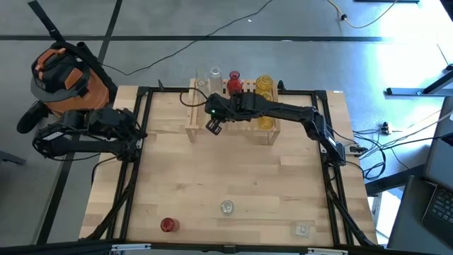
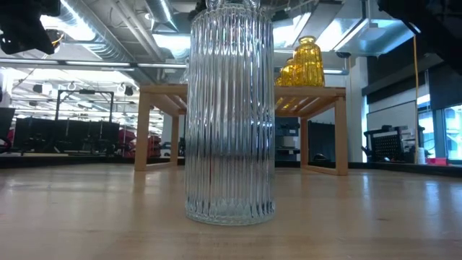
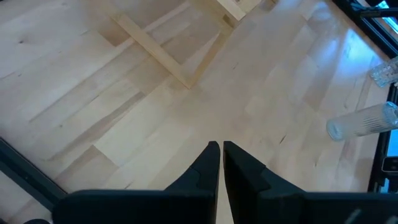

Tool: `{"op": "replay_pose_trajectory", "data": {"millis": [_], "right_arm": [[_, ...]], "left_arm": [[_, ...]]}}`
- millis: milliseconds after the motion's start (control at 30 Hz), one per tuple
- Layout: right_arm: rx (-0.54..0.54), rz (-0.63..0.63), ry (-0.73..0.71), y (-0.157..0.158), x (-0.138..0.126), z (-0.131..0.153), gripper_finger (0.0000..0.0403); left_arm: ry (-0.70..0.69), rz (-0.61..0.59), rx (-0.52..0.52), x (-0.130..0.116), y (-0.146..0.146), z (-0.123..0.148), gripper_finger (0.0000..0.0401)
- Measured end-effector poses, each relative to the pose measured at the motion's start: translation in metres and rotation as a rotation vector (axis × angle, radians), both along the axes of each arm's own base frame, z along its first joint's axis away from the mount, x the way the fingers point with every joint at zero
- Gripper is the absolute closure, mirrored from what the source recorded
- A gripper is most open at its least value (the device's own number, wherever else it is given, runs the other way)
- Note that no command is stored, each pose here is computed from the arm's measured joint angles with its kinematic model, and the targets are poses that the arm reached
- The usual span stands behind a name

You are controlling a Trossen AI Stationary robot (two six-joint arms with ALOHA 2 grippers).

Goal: Sort vases onto shelf
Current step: Put the transparent vase on the shelf aligned with the other transparent vase

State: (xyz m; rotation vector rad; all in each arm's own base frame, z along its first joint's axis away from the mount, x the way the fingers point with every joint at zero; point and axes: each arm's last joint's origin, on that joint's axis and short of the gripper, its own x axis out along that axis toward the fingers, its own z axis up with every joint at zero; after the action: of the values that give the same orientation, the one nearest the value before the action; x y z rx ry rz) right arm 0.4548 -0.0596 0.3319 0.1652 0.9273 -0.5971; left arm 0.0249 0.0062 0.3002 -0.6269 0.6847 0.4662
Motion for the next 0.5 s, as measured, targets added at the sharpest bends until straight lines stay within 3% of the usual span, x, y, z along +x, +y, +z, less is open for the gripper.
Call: {"op": "replay_pose_trajectory", "data": {"millis": [500], "right_arm": [[-0.069,-0.062,-0.047,-0.011,0.002,0.004,0.0403]], "left_arm": [[0.001,0.005,0.006,0.000,0.000,0.000,0.0387]]}}
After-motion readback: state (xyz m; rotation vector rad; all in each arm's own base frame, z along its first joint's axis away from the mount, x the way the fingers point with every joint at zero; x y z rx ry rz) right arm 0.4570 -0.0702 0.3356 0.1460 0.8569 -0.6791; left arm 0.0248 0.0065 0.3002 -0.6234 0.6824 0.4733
